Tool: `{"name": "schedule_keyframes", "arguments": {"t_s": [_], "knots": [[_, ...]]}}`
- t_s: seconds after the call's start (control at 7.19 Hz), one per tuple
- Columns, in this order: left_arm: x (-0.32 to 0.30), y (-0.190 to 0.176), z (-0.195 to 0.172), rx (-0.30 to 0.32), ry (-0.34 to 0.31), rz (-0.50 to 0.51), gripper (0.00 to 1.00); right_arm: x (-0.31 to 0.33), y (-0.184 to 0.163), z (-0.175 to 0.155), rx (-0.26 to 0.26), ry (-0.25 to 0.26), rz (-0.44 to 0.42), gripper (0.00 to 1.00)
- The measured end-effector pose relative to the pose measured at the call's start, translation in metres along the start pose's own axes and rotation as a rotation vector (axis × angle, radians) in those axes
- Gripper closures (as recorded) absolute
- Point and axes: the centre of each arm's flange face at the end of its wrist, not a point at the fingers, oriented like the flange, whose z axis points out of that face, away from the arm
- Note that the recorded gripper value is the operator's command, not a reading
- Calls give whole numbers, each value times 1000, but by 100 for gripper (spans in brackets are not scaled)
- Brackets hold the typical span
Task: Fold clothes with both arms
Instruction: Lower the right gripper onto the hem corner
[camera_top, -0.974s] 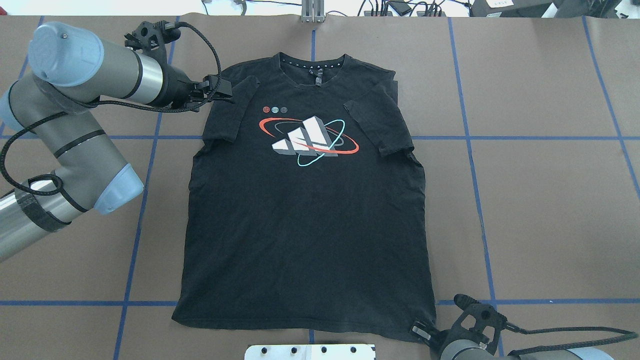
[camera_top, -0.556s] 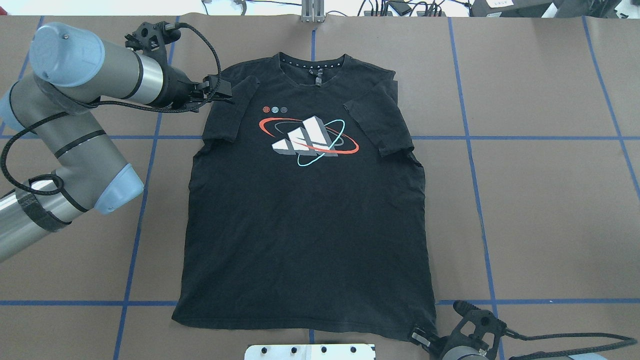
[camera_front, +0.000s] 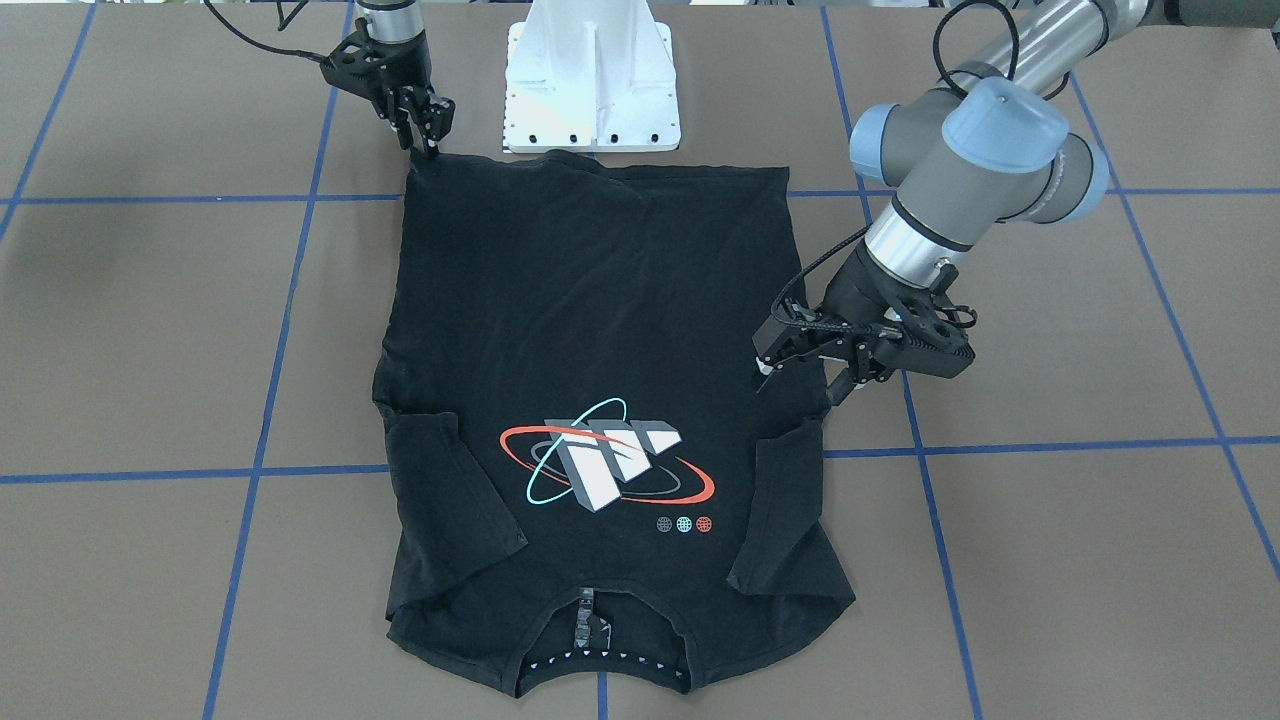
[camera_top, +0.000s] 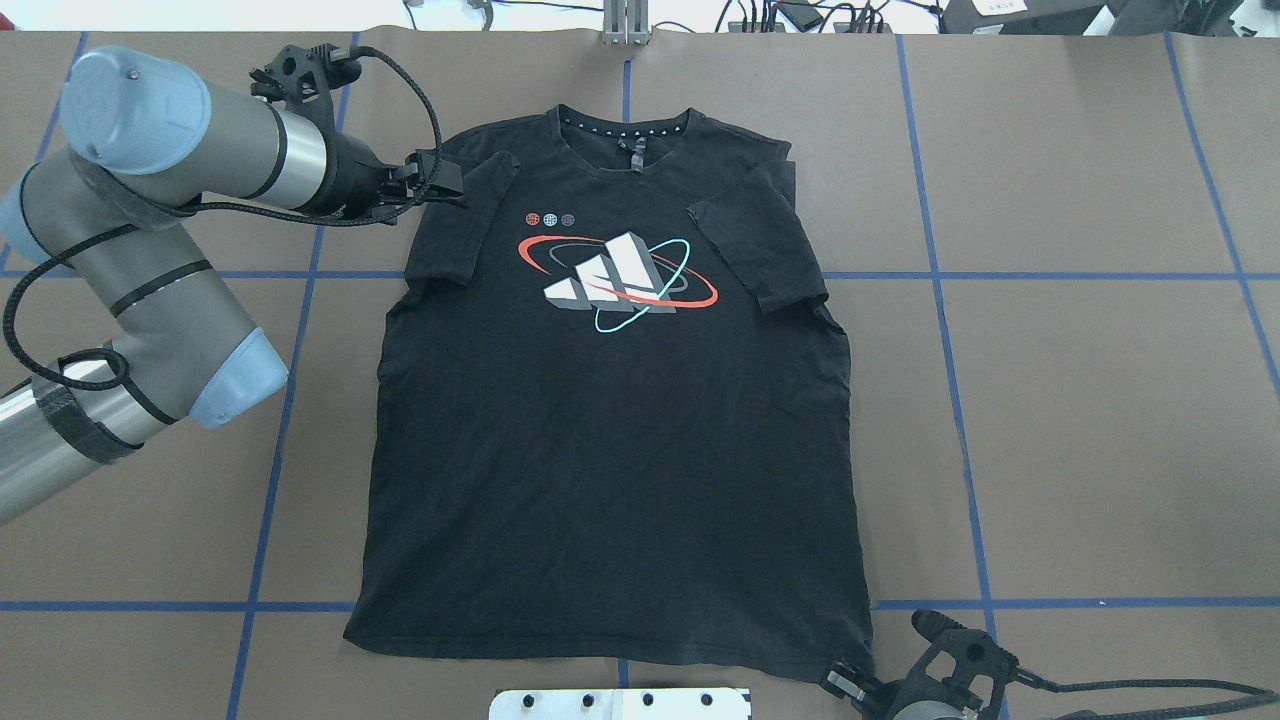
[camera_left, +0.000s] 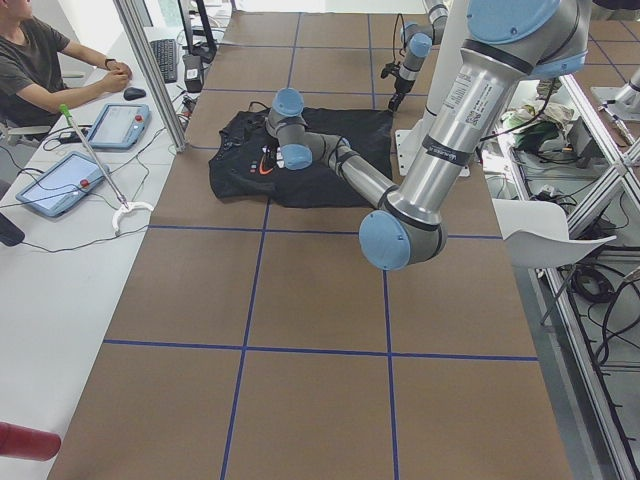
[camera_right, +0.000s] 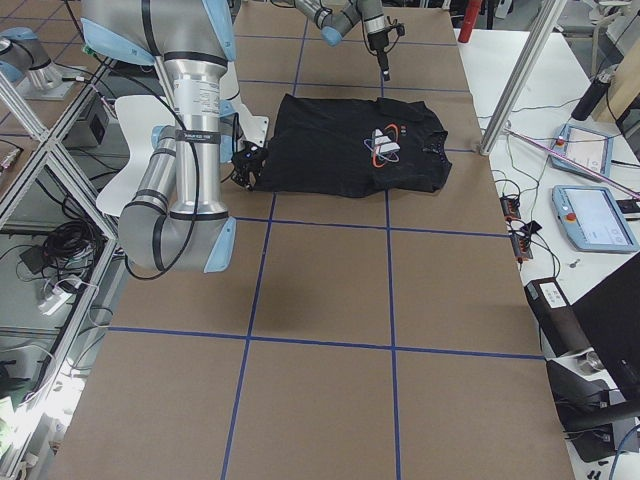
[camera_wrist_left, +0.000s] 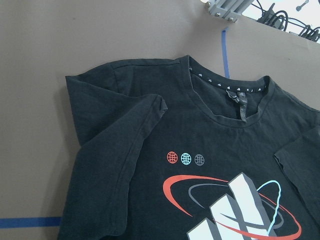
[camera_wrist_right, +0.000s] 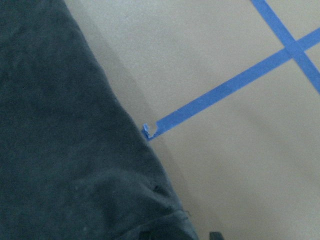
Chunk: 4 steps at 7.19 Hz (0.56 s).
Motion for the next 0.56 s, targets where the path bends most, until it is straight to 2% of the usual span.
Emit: {"name": "schedule_keyframes", "arguments": {"t_s": [0.56], "knots": [[0, 1, 1, -3, 0, -3, 1, 0, -1, -2, -1, -2, 3, 100]]}}
